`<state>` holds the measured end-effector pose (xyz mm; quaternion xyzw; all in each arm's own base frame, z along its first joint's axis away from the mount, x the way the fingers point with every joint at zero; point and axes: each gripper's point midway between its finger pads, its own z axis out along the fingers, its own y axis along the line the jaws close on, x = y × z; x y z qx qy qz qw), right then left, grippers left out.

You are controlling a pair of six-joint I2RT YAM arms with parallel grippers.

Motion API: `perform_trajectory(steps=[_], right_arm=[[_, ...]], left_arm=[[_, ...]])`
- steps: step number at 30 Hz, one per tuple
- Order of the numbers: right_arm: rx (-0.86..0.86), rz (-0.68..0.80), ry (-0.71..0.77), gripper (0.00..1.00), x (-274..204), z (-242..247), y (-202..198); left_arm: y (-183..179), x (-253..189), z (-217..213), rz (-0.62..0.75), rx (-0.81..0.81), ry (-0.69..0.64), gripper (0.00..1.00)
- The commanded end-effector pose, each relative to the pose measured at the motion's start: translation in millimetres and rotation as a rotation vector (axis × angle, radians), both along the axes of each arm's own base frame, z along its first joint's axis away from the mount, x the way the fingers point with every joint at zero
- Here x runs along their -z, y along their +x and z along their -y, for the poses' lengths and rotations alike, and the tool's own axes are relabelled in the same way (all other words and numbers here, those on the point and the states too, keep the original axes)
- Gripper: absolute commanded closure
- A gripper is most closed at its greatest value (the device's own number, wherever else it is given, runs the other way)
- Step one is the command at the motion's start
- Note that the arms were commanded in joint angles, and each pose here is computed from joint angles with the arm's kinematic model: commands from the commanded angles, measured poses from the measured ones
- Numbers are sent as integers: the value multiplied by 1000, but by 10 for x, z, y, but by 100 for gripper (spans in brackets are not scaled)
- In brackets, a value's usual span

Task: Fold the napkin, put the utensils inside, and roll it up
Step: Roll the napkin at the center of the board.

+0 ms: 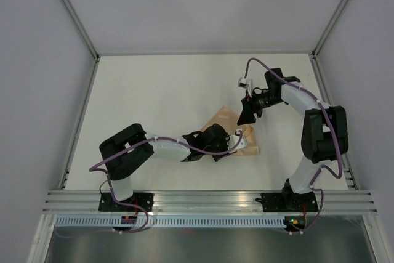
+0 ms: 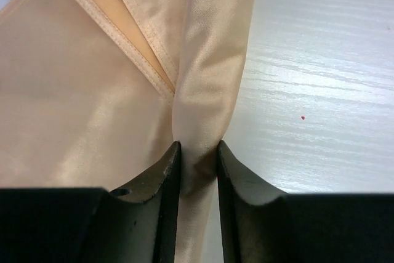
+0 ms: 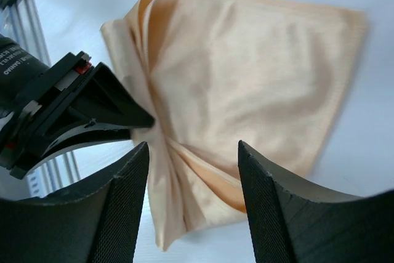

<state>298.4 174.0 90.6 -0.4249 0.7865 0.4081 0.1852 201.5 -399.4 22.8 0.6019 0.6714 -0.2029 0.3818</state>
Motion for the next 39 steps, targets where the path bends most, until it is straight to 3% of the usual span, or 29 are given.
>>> perform_trajectory(steps=[1, 6, 13, 19, 27, 39], right_arm=[[116, 152, 100, 34, -395, 132, 253], [149, 226, 102, 38, -395, 339, 157], [80, 529, 26, 35, -392, 356, -254], [-7, 703, -65, 34, -187, 182, -561], [-167, 756, -180, 37, 213, -106, -874], [-273, 781, -278, 38, 549, -306, -1008]], left_arm=[[-294, 239, -193, -304, 17, 49, 98], [-298, 241, -237, -492, 21, 27, 98], [-351, 255, -293, -675, 35, 2, 98], [-372, 270, -287, -789, 52, 7, 98], [-278, 286, -334, -876, 26, -23, 98], [-266, 288, -305, -905, 19, -17, 98]])
